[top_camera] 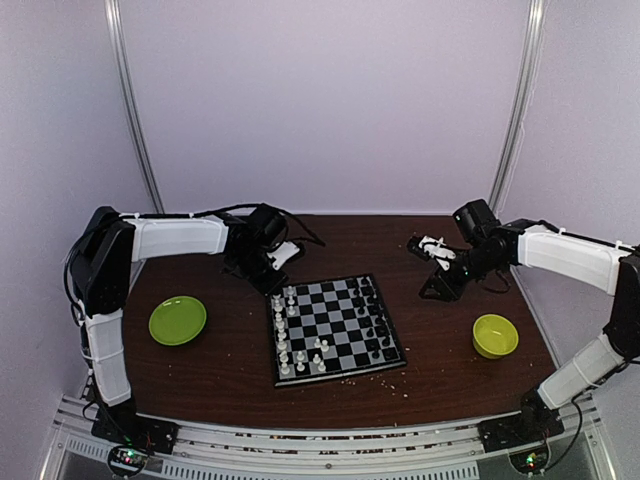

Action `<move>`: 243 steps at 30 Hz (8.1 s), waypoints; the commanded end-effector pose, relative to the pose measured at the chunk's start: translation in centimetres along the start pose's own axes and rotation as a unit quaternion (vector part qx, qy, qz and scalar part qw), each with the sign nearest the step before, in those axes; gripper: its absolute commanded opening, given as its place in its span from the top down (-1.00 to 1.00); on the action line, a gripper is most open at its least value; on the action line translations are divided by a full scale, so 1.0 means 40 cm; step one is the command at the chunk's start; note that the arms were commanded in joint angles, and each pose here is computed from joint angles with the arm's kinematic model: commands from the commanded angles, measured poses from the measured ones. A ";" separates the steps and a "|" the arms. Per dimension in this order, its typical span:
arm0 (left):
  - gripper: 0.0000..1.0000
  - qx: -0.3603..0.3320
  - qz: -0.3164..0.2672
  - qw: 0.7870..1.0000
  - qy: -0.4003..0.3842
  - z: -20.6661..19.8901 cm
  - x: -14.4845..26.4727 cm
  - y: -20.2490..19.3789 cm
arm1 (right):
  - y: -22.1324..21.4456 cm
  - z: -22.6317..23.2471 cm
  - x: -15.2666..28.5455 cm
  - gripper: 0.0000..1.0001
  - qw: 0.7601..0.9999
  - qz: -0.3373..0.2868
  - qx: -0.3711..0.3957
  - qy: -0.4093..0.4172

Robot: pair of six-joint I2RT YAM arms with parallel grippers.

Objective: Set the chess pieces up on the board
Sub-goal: Place the knight at b1, then pick up the rook from the chessboard, then place the rook at a1.

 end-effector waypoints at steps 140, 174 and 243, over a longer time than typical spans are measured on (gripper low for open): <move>0.71 -0.226 -0.039 0.965 -0.126 -0.432 0.008 0.130 | 0.018 0.001 0.109 0.29 0.996 -0.048 0.057 -0.058; 0.83 -0.233 -0.022 0.965 -0.121 -0.421 0.032 0.145 | 0.012 -0.002 0.098 0.28 0.996 -0.038 0.055 -0.056; 0.86 0.014 0.022 0.998 -0.053 0.074 -0.006 0.027 | -0.010 -0.018 0.047 0.28 0.997 0.007 0.053 -0.053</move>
Point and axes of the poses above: each gripper's point midway between its finger pads, its own x axis back along the fingers, its own z axis along the line the jaws close on, y = z × x, the point moved 4 cm from there along x, back along the fingers, and after that the axes turned 15 degrees about -x, right-handed, at the moved point
